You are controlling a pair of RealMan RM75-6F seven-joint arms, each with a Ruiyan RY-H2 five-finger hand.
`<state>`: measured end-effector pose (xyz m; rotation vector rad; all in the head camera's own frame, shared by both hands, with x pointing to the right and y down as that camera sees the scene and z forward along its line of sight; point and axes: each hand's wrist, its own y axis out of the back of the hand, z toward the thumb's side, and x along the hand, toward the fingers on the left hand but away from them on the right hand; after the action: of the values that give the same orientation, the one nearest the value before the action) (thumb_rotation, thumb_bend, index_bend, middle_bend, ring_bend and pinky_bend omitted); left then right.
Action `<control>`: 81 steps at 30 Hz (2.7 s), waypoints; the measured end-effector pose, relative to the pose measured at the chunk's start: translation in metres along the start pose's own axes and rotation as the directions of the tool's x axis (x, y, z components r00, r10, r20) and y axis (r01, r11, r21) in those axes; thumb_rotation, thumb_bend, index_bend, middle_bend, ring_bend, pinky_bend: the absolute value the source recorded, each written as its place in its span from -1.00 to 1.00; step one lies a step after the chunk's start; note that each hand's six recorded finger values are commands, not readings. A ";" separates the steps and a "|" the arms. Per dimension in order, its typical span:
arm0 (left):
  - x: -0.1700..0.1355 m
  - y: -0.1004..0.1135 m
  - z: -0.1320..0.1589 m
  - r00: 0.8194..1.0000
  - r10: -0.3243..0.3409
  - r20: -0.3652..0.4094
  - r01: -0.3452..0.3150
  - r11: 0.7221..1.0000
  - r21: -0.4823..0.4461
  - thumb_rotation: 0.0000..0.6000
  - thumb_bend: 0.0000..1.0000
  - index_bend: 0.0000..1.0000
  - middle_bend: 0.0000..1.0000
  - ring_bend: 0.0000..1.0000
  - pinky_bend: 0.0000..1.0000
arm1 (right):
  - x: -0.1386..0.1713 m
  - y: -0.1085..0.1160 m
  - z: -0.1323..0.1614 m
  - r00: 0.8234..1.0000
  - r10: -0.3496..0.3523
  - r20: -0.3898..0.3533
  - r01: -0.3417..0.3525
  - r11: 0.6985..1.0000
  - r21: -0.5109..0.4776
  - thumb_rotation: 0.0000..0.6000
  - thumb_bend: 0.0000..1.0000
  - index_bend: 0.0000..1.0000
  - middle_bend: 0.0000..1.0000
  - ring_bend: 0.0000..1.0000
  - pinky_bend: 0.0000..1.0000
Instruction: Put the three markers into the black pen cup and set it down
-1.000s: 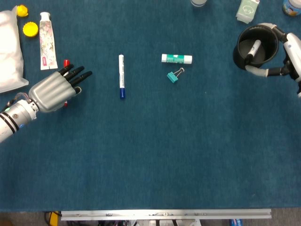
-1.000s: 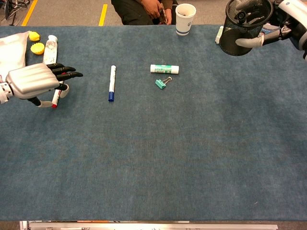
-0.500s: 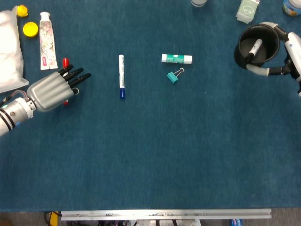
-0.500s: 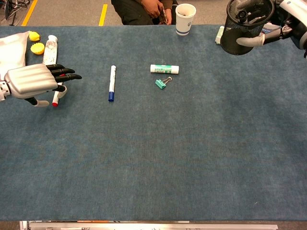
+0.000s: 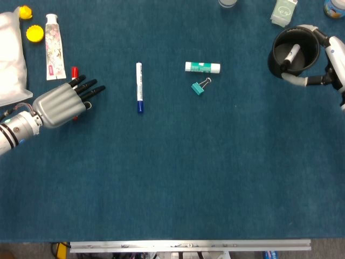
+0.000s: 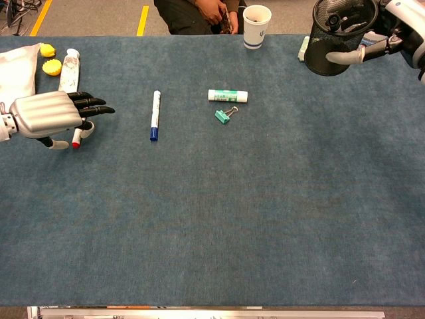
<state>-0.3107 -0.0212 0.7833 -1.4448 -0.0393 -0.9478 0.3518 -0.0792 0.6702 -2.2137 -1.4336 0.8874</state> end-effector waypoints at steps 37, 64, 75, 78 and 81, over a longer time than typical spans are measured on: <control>0.015 0.000 0.005 1.000 0.002 0.007 -0.002 1.000 -0.029 1.00 -0.56 0.15 -0.90 -1.00 -0.75 | 0.000 0.006 -0.004 1.000 -0.016 0.016 0.016 1.000 0.000 1.00 -0.68 -0.25 -0.29 -0.45 -0.41; 0.022 -0.001 0.007 1.000 -0.001 -0.020 -0.001 0.998 -0.069 1.00 -0.56 0.24 -0.87 -1.00 -0.75 | -0.001 0.008 -0.004 1.000 -0.023 0.017 0.023 1.000 -0.002 1.00 -0.68 -0.24 -0.29 -0.45 -0.41; 0.024 0.001 0.008 0.999 0.006 -0.044 -0.011 0.994 -0.112 1.00 -0.56 0.30 -0.85 -1.00 -0.75 | 0.000 0.009 -0.004 0.999 -0.027 0.018 0.027 1.000 -0.003 1.00 -0.68 -0.24 -0.29 -0.45 -0.41; 0.024 0.003 0.007 0.999 0.013 -0.049 -0.019 0.992 -0.122 1.00 -0.56 0.35 -0.81 -1.00 -0.75 | 0.000 0.010 -0.004 0.999 -0.028 0.018 0.028 1.000 -0.004 1.00 -0.68 -0.24 -0.29 -0.45 -0.41; 0.024 0.005 0.006 0.998 0.021 -0.052 -0.028 0.991 -0.129 1.00 -0.56 0.37 -0.80 -1.00 -0.75 | 0.000 0.009 -0.004 0.999 -0.027 0.018 0.027 1.000 -0.006 1.00 -0.68 -0.23 -0.29 -0.45 -0.41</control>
<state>-0.2890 -0.0290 0.7934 -1.5363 0.0784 -0.9812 0.3611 -0.0830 0.6679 -2.1903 -1.4728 0.8973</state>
